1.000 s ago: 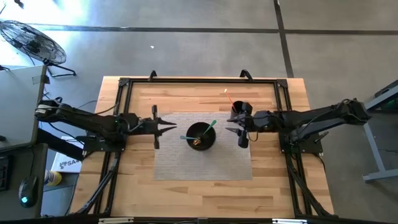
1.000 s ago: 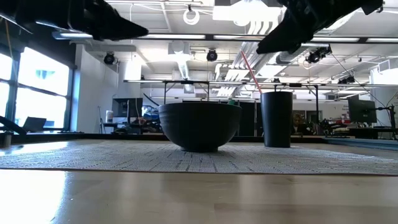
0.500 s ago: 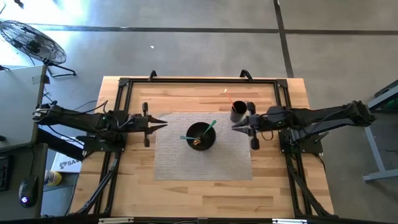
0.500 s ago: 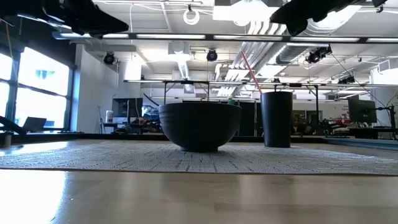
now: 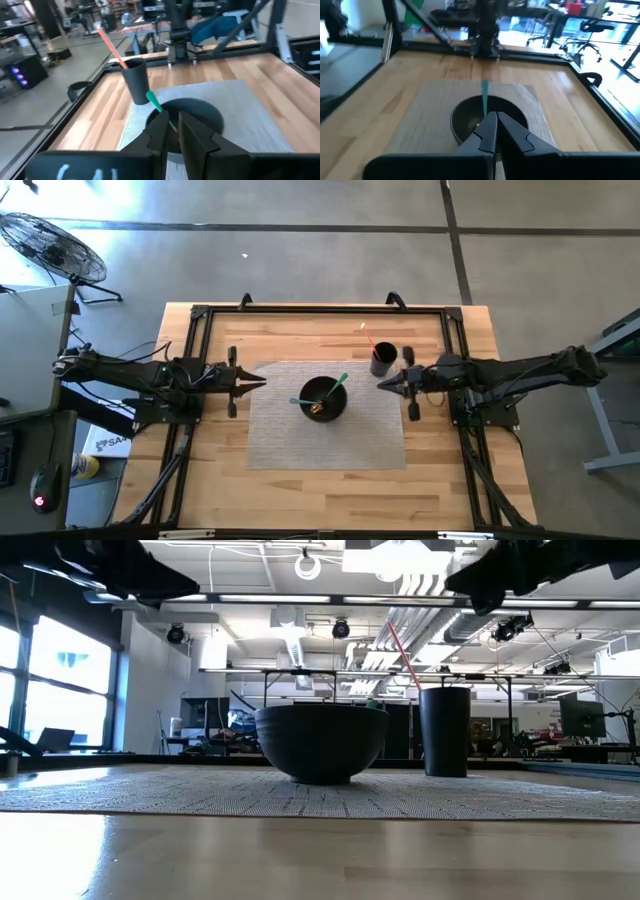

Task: Pick & Place Utensil
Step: Return to Home Position

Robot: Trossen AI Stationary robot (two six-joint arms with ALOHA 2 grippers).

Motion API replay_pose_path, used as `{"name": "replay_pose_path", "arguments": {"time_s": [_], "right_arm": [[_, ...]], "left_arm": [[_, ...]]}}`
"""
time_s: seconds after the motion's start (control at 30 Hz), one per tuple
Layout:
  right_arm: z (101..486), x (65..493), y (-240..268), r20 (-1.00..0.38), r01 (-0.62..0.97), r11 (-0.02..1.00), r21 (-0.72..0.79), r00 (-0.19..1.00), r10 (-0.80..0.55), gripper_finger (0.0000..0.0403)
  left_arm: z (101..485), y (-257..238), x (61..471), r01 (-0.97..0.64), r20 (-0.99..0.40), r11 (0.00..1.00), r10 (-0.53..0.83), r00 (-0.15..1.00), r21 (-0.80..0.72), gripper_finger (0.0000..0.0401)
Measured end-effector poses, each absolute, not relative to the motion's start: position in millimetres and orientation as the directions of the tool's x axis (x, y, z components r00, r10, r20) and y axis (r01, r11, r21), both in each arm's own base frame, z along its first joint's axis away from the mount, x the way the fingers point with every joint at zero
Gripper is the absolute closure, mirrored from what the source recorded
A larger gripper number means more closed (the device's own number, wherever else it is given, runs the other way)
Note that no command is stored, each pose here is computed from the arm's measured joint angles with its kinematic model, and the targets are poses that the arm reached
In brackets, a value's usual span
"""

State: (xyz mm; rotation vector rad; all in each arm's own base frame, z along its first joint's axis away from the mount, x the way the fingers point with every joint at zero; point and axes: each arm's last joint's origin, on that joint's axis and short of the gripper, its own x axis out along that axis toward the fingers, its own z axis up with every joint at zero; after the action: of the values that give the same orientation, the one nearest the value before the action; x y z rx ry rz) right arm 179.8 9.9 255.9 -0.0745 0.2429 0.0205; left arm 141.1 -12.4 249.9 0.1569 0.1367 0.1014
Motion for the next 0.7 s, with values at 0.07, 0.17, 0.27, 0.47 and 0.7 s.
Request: {"name": "replay_pose_path", "arguments": {"time_s": [0.07, 0.17, 0.27, 0.47, 0.7], "right_arm": [[259.8, 171.1, 8.0, -0.213, -0.019, 0.998, -0.061, 0.977, 0.005, 0.0401], [260.4, 156.3, 7.2, -0.172, -0.030, 0.998, -0.054, 0.985, 0.021, 0.0400], [255.4, 143.5, 8.1, -0.132, -0.078, 0.996, -0.047, 0.989, 0.071, 0.0397], [237.9, 129.9, 7.7, -0.097, -0.089, 0.995, -0.049, 0.992, 0.084, 0.0400], [232.3, 126.9, 6.6, -0.054, -0.057, 0.995, -0.084, 0.997, 0.052, 0.0397]], "left_arm": [[249.6, -12.4, 135.9, -0.062, -0.139, 0.983, 0.087, 0.986, 0.175, 0.0361], [250.2, -11.6, 127.6, -0.050, -0.138, 0.983, 0.075, 0.988, 0.179, 0.0361], [246.0, -10.7, 121.1, -0.053, -0.104, 0.980, 0.074, 0.992, 0.192, 0.0361], [238.3, -8.9, 108.1, -0.069, -0.014, 0.981, 0.073, 0.997, 0.179, 0.0361], [236.6, -7.3, 95.7, -0.081, 0.073, 0.983, 0.070, 0.995, 0.162, 0.0361]]}}
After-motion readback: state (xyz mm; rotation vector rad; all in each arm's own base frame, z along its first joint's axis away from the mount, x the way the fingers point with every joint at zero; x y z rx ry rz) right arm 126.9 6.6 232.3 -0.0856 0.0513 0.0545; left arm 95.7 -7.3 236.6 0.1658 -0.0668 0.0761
